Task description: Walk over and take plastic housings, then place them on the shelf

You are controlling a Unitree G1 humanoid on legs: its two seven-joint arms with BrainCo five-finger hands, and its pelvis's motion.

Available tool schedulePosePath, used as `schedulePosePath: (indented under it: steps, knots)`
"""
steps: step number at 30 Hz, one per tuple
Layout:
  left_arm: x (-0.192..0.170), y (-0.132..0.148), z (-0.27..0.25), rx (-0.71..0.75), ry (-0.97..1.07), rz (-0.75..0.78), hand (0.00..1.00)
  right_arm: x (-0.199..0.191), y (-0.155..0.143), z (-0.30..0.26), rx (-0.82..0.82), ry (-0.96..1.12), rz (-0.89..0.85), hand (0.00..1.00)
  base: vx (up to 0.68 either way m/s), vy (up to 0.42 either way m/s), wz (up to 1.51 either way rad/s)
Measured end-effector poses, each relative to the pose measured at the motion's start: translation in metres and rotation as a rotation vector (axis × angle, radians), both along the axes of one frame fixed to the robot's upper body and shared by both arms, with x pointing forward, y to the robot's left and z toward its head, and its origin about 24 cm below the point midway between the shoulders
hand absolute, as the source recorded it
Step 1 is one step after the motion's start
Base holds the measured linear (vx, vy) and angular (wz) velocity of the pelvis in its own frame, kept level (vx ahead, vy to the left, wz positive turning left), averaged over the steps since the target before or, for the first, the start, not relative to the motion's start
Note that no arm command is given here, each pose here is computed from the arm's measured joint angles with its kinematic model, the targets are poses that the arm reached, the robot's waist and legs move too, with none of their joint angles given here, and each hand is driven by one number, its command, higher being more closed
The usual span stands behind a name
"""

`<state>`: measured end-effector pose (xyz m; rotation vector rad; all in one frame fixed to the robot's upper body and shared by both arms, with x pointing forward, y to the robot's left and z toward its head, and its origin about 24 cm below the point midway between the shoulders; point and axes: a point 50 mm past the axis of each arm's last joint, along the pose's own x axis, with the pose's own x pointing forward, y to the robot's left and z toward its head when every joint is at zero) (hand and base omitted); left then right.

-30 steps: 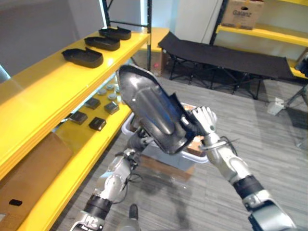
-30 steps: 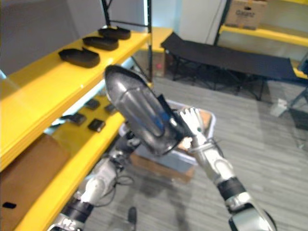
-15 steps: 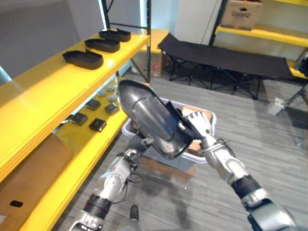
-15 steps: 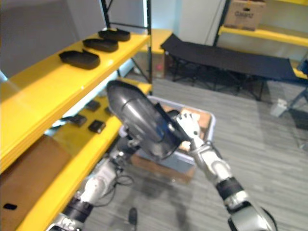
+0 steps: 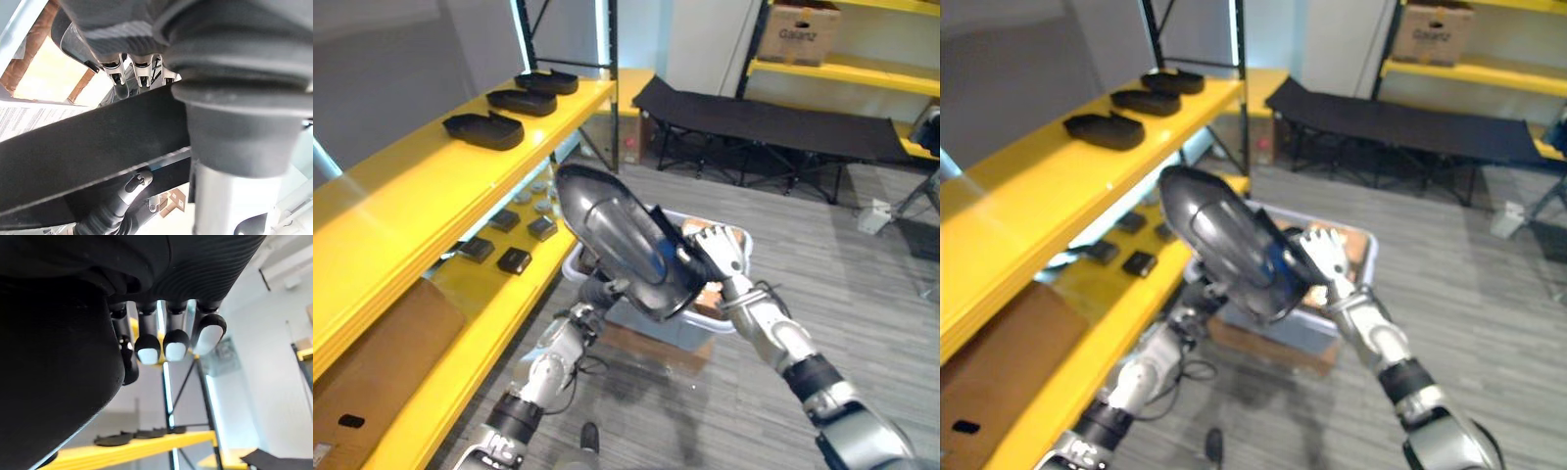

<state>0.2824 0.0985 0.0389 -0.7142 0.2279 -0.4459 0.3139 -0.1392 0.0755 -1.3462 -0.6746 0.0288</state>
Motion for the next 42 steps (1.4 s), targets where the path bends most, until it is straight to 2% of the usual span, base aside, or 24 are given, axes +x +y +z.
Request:
schedulePosePath:
  steps: [6,7,16,21,39,42]
  knots:
    - [0.001,0.003,-0.002,-0.005,0.030,0.053,0.00,-0.001,0.002,-0.001,-0.059,-0.043,0.011,1.00,0.00,0.000,0.01]
    - [0.002,0.005,-0.002,-0.011,0.033,0.070,1.00,-0.002,0.002,0.000,-0.065,-0.054,0.013,1.00,0.00,0.000,0.00]
    - [-0.005,0.014,-0.010,-0.014,0.056,0.171,1.00,-0.006,0.008,-0.001,-0.053,-0.074,0.045,1.00,0.00,0.000,0.00]
    - [-0.010,0.025,-0.017,-0.019,0.061,0.267,1.00,-0.019,0.021,-0.005,0.063,-0.082,0.088,1.00,0.00,0.000,0.01]
    - [-0.011,0.021,-0.003,-0.047,0.007,0.348,1.00,-0.038,0.046,-0.022,0.433,0.043,0.048,1.00,0.00,0.000,0.00]
    - [-0.010,0.022,0.007,-0.002,-0.061,0.375,1.00,-0.040,0.050,-0.022,0.484,0.047,0.047,1.00,0.00,0.000,0.00]
